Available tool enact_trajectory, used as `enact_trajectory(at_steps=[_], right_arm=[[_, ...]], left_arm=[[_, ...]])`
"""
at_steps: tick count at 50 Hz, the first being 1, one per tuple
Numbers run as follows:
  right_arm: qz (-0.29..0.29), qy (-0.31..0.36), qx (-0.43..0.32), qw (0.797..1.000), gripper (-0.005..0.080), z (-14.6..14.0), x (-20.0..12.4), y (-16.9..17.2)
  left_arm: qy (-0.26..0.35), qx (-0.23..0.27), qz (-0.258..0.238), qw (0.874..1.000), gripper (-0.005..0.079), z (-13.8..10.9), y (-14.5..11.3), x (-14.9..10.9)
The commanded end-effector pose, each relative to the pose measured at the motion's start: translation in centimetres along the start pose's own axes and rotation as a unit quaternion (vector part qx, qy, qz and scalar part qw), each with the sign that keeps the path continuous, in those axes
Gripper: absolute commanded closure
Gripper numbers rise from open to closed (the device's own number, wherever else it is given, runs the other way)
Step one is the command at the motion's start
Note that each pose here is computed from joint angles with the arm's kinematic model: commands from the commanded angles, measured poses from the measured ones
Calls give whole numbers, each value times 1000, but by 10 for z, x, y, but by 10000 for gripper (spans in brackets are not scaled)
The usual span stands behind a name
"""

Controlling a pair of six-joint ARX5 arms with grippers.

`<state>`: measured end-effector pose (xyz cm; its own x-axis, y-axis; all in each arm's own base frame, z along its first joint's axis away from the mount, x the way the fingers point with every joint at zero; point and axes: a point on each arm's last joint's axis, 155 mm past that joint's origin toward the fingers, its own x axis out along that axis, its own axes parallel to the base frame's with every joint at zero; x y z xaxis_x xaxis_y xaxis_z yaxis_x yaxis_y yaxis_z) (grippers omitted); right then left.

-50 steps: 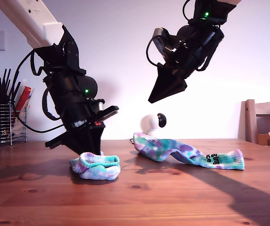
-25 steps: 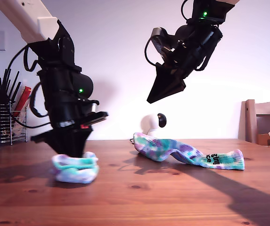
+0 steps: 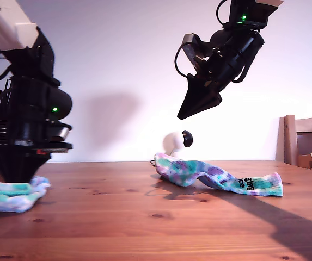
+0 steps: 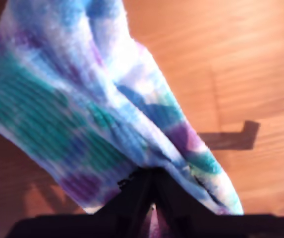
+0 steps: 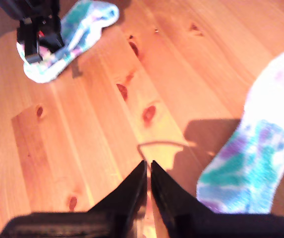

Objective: Fold the socks in front of you. After folding them, place them to the left side.

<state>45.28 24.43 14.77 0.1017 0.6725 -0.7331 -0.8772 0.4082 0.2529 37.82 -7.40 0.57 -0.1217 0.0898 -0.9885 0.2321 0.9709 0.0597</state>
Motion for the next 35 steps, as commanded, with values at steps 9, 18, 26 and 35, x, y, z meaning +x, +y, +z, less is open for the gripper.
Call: enact_trajectory(at_steps=[9, 18, 26, 35], right_arm=[[0, 2, 6, 1000, 764, -5, 1, -5], [2, 4, 8, 1000, 764, -6, 1, -4], [1, 2, 7, 1000, 764, -5, 1, -5], [1, 3, 12, 1000, 764, -5, 1, -5]], left_arm=[[7, 9, -14, 1000, 762, -4, -10, 13], [-59, 4, -39, 997, 762, 11, -15, -29], [-122, 7, -75, 990, 762, 25, -27, -71], [-189, 9, -140, 972, 762, 52, -51, -94]])
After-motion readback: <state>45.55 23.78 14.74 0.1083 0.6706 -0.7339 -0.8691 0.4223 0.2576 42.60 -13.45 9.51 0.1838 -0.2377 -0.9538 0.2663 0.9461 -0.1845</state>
